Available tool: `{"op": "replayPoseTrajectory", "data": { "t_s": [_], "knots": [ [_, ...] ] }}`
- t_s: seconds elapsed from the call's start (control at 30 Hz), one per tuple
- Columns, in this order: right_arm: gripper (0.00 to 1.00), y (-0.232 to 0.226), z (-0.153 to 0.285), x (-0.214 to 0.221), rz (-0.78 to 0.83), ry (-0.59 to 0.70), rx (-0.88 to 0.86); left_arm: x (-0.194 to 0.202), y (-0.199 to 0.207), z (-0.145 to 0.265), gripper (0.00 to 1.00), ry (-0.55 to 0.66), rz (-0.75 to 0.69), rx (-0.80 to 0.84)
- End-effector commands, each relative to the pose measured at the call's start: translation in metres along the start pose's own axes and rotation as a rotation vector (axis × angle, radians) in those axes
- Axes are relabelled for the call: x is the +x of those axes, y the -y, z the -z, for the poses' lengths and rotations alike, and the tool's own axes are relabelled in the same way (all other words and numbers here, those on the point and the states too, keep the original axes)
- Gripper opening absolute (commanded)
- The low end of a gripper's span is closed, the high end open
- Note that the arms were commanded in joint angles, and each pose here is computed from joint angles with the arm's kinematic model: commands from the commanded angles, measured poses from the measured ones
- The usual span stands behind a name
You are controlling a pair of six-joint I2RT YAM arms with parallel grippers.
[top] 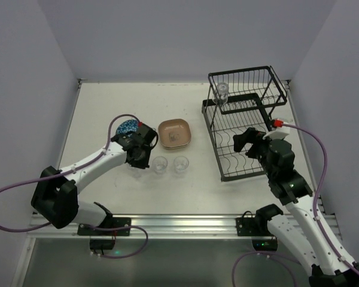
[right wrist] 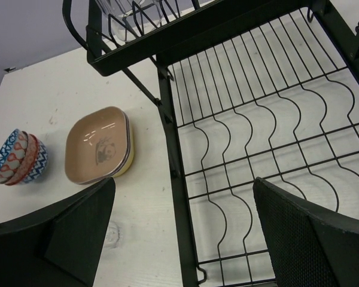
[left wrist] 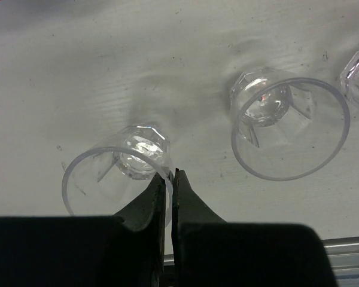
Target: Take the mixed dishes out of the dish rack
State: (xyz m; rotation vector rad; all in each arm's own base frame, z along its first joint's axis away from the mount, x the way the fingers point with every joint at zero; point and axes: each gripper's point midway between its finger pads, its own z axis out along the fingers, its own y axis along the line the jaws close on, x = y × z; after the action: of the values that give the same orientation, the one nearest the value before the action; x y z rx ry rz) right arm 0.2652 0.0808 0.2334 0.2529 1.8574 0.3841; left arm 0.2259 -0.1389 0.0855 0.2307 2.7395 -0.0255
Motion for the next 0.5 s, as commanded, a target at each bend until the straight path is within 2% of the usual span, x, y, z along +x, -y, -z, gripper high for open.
{"op": "replayPoseTrajectory", "data": {
  "t_s": [0.0,0.27,0.47],
  "knots": [
    [0.99,-0.006,0.002,-0.002,0.023,0.011,-0.042,-0.008,0.004,-0.011,0.0,0.023,-0.013,0.014],
    [0.99,-0.007,0.002,-0.002,0.022,0.013,-0.052,-0.015,0.007,-0.019,0.0,0.05,-0.002,0.015],
    [0.99,-0.008,0.003,-0.002,0.022,0.014,-0.056,-0.018,0.008,-0.024,0.04,0.065,0.005,0.012]
  ]
}}
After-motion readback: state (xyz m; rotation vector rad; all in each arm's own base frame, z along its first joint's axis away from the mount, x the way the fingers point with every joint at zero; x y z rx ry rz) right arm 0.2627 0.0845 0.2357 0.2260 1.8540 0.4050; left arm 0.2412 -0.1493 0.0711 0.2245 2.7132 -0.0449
